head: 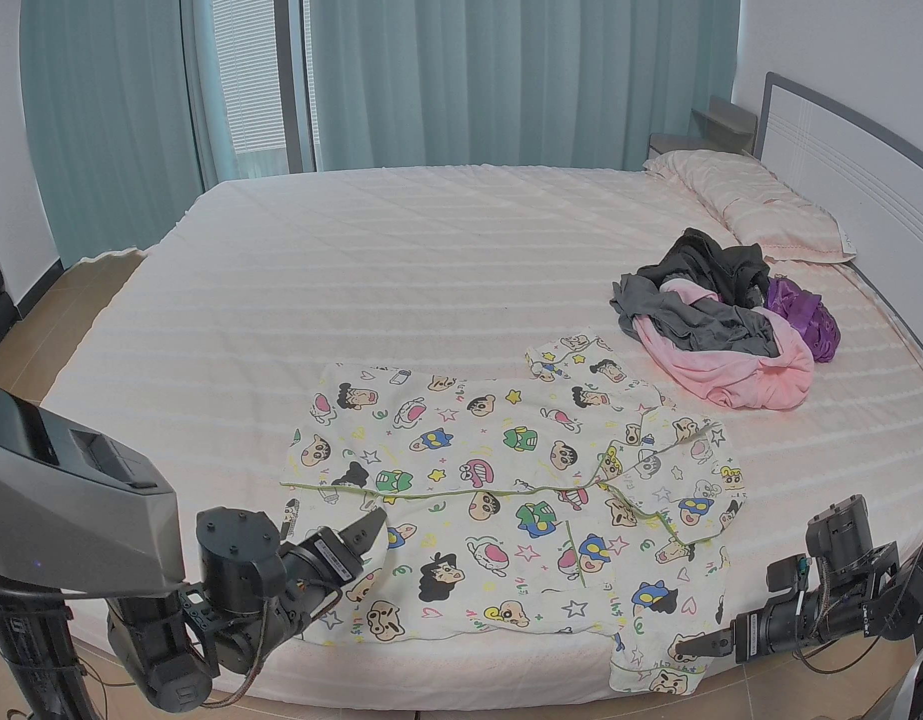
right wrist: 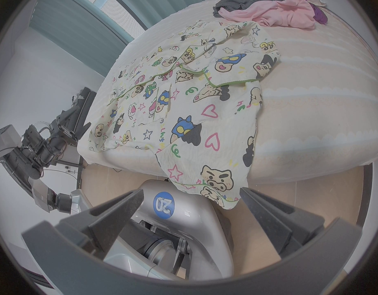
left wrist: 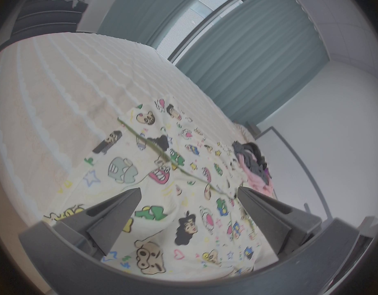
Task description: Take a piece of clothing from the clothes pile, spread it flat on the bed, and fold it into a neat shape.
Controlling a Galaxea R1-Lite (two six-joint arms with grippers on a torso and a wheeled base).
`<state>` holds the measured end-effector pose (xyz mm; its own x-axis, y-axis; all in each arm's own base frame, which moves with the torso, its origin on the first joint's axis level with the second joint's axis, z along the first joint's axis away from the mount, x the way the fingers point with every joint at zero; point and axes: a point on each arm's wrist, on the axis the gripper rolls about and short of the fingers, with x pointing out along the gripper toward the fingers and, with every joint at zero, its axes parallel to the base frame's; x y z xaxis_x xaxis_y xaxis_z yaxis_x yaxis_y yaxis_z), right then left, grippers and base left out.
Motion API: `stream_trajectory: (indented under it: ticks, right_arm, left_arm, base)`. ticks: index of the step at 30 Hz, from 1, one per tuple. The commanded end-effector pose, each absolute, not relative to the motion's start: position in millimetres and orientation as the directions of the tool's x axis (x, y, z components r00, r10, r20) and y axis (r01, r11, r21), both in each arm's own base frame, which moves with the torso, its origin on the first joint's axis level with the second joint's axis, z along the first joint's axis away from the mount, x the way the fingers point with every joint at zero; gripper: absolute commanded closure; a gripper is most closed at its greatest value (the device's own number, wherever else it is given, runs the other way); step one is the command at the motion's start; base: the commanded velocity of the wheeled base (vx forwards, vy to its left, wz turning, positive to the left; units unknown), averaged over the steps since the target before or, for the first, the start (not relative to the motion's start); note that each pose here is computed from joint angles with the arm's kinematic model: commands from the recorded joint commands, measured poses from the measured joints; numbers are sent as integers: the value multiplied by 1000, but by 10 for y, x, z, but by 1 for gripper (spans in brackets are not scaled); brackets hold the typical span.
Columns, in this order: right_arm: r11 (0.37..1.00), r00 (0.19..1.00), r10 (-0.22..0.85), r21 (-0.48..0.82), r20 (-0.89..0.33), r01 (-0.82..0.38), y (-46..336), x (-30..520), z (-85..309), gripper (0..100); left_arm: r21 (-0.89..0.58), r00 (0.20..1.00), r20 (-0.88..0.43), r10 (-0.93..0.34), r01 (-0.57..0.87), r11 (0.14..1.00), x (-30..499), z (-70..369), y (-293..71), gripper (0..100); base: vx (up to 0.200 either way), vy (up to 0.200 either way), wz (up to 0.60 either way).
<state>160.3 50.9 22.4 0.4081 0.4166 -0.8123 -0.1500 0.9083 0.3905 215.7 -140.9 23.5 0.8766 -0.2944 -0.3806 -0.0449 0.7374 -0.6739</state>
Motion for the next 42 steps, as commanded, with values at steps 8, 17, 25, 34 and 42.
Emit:
stream_trajectory:
  ticks: [8, 17, 25, 34, 42]
  right_arm:
    - [907, 415, 419, 391, -808, -155, 509, 1592, 241, 0]
    - [907, 417, 420, 391, -806, -158, 508, 1587, 247, 0]
    - [905, 427, 424, 394, -799, -162, 507, 1582, 271, 0]
    - [903, 434, 429, 395, -792, -172, 515, 1576, 292, 0]
    - [901, 443, 432, 396, -785, -177, 514, 1572, 312, 0]
  left_arm:
    - [-671, 911, -349, -218, -81, 737, 2310, 293, -1229, 0]
    - [-546, 860, -473, -189, -118, 829, 2324, -72, -1219, 0]
    - [-485, 839, -496, -223, -55, 873, 2179, -37, -1222, 0]
    - [-462, 812, -488, -321, 72, 884, 1843, 103, -1461, 0]
    - [-440, 766, -527, -368, 125, 889, 1701, 21, -1579, 0]
  base:
    - [0, 0, 0]
    - [0, 0, 0]
    - [0, 0, 0]
    - [0, 0, 0]
    - [0, 0, 0]
